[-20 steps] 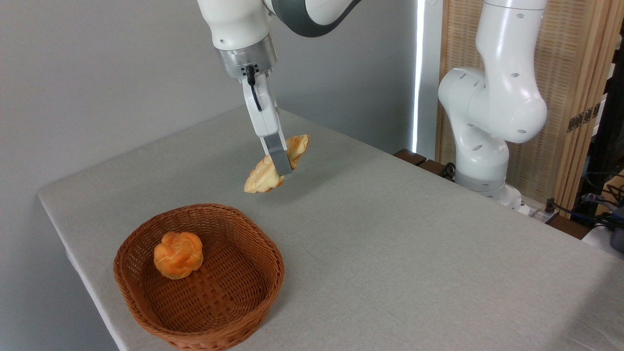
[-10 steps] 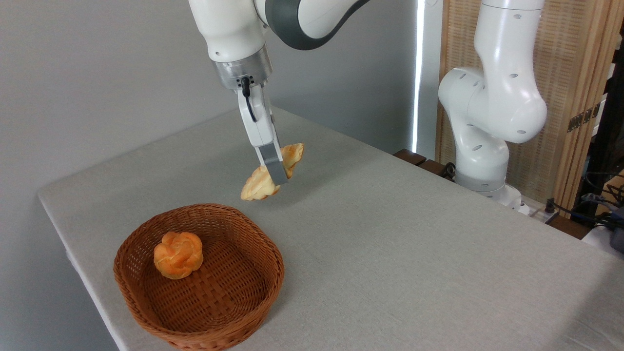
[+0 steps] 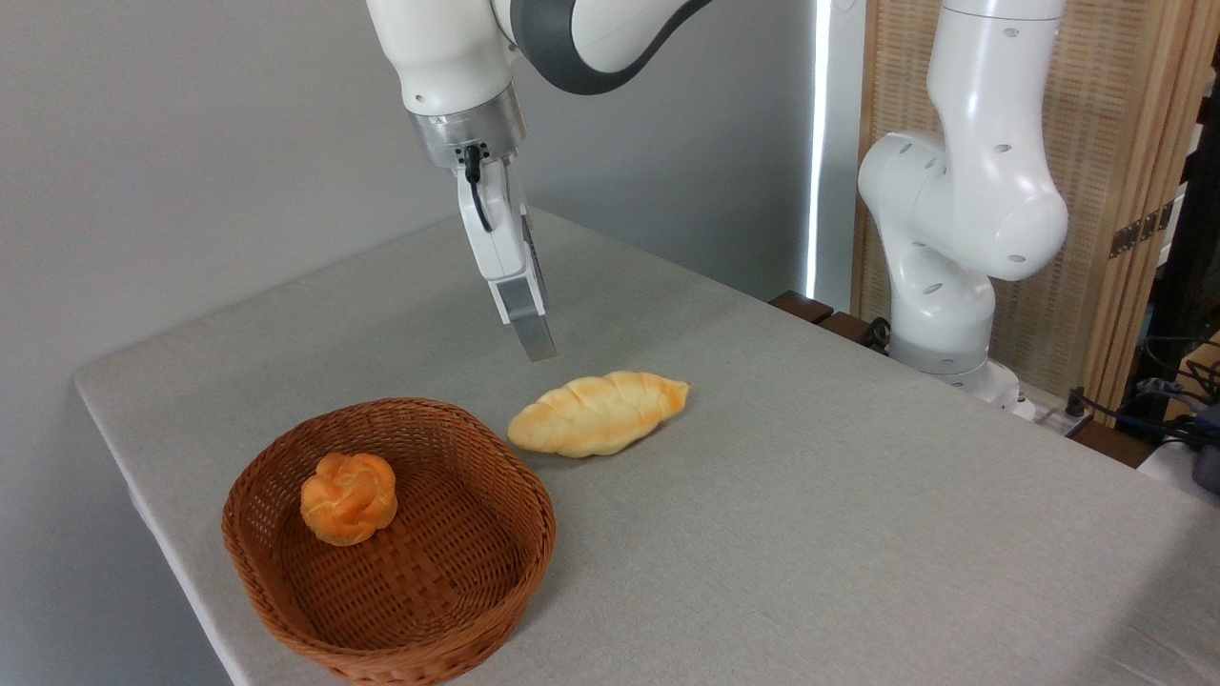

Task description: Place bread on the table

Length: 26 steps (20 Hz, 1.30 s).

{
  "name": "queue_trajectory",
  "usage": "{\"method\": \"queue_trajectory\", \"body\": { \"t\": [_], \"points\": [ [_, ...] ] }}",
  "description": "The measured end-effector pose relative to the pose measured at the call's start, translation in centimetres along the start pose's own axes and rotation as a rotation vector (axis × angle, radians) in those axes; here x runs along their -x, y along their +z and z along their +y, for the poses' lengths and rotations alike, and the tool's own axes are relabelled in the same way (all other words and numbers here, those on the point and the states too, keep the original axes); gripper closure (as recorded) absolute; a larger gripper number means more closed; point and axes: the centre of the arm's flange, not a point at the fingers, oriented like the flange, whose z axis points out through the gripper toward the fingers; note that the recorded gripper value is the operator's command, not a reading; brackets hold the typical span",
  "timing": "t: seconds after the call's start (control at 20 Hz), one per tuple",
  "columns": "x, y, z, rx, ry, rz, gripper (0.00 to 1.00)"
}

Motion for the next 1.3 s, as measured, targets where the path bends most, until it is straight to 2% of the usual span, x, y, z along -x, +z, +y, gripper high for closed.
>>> {"method": "queue_trajectory", "body": {
  "t": [0.1, 0.2, 0.4, 0.65, 0.8, 0.9, 1.1, 1.3],
  "points": [
    [0.2, -0.2, -0.1, -0.005, -0.008, 0.004, 0.00],
    [0.4, -1.4, -0.5, -0.027, -0.061, 0.019, 0.00],
    [-0.1, -5.0, -1.1, -0.085, -0.246, 0.064, 0.00],
    [-1.4, -6.8, -3.5, -0.113, -0.478, 0.095, 0.00],
    [-1.4, -7.7, -5.1, -0.181, -0.505, 0.049, 0.00],
    [-0.3, -8.4, -6.0, -0.217, -0.521, 0.029, 0.00],
    [3.2, -10.2, -7.6, -0.243, -0.588, 0.049, 0.00],
    [4.1, -10.4, -7.9, -0.239, -0.605, 0.046, 0.00]
  ]
}}
